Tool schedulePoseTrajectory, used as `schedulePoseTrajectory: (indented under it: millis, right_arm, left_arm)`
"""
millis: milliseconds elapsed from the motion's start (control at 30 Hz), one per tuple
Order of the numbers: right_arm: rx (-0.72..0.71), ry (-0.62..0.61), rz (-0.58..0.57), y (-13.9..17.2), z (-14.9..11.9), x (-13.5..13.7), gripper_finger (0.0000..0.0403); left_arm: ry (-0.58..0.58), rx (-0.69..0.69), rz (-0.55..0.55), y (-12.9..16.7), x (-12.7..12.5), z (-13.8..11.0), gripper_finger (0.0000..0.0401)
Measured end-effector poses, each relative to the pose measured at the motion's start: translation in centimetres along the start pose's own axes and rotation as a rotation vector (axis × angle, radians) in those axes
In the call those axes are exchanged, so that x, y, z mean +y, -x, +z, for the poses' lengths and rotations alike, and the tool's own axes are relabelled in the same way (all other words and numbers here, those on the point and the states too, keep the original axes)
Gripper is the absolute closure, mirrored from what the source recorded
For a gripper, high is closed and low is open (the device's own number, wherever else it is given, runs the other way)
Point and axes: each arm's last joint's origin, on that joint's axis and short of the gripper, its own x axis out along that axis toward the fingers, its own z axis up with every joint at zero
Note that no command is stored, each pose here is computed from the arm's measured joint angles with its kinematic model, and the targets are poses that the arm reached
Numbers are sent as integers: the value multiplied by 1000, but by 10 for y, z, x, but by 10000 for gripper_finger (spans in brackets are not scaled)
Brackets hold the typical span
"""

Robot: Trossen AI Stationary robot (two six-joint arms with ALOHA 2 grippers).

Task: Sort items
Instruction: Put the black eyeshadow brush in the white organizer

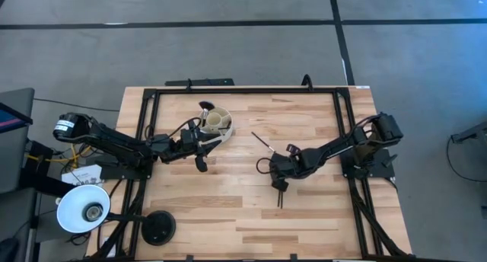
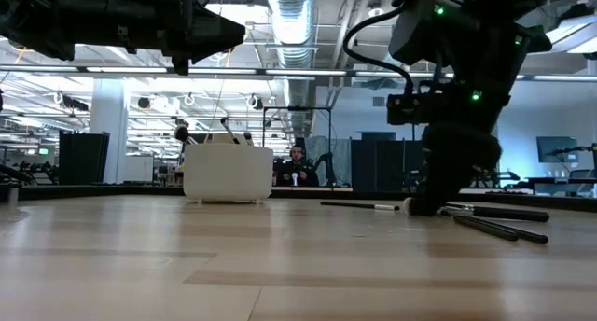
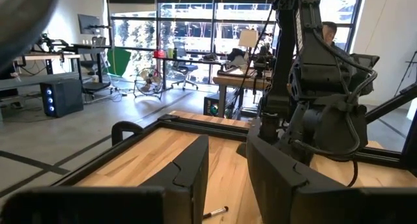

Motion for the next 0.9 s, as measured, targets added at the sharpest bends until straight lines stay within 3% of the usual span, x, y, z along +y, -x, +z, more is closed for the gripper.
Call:
schedulePoseTrajectory:
  millis: [133, 333, 433, 700, 900]
  right_arm:
    - [-114, -10, 55, 8, 11, 2, 393]
    - [-438, 56, 181, 32, 43, 8, 387]
    - [-621, 78, 191, 45, 62, 1, 396]
    - [-1160, 62, 59, 60, 120, -54, 396]
    - [-1479, 103, 161, 26, 141, -100, 395]
  left_arm:
    - [0, 0, 0, 0, 0, 0, 299]
    - [0, 0, 0, 0, 0, 0, 299]
    - [0, 0, 0, 0, 0, 0, 299]
    - [0, 0, 0, 0, 0, 0, 299]
    - [3, -6, 0, 0, 0, 1, 299]
